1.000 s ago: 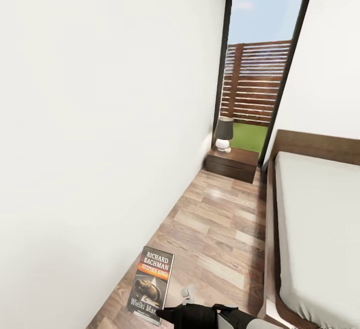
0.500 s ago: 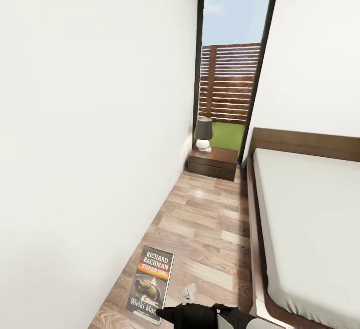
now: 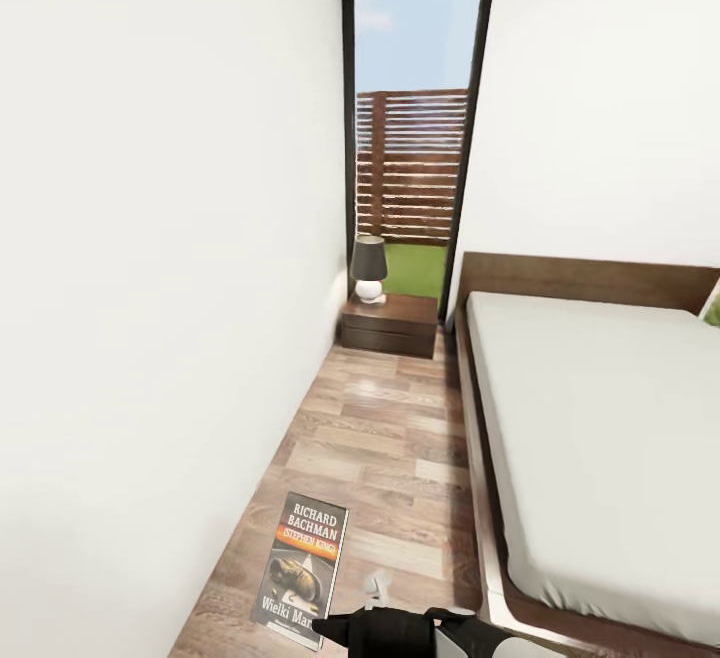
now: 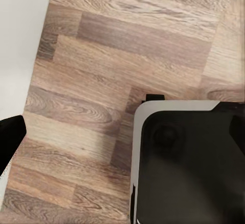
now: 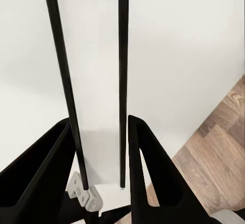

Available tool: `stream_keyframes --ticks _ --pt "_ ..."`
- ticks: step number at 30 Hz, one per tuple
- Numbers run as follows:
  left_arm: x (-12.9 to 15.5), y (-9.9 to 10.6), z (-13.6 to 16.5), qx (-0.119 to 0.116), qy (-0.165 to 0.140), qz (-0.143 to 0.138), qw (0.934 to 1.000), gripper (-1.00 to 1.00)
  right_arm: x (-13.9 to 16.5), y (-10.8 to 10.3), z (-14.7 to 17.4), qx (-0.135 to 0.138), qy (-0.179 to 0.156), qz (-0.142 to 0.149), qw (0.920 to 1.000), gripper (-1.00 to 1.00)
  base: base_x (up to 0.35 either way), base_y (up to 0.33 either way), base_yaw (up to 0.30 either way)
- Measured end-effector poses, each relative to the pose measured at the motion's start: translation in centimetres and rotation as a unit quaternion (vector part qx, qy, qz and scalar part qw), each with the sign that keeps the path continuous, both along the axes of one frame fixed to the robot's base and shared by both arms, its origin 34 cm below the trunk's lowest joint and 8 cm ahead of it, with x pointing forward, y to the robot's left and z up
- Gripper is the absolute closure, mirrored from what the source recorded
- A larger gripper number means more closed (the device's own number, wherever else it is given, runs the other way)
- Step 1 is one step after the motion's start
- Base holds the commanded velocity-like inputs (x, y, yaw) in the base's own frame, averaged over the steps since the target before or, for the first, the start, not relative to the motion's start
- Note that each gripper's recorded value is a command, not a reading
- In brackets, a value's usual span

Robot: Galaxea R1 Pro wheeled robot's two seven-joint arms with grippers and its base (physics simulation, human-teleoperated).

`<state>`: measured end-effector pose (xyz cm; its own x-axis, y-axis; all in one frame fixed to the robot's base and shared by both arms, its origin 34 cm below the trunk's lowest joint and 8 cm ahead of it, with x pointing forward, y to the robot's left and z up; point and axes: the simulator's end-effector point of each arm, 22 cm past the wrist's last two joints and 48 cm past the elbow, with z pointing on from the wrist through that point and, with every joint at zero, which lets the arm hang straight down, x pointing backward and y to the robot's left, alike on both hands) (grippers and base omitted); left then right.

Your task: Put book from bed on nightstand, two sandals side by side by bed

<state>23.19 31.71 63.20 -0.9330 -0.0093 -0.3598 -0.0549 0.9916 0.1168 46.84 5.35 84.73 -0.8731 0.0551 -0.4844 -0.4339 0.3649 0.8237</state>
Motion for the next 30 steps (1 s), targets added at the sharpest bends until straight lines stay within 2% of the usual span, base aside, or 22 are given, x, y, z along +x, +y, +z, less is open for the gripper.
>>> stream_keyframes --ticks 11,19,30 --pt "0.3 -0.07 0.12 -0.001 -0.008 -0.001 1.0 -1.0 0.08 0.0 0.05 0.001 0.0 -0.002 1.0 1.0 0.006 0.002 -0.229" --pt "0.28 -0.35 0.11 -0.003 -0.008 -0.002 1.0 -1.0 0.04 0.01 0.04 0.001 0.0 -0.001 1.0 1.0 0.034 0.065 -0.05" --pt "0.23 -0.41 0.1 -0.004 -0.008 -0.002 1.0 -1.0 0.02 0.01 0.04 0.001 0.0 -0.001 1.0 1.0 0.154 0.138 -0.007"
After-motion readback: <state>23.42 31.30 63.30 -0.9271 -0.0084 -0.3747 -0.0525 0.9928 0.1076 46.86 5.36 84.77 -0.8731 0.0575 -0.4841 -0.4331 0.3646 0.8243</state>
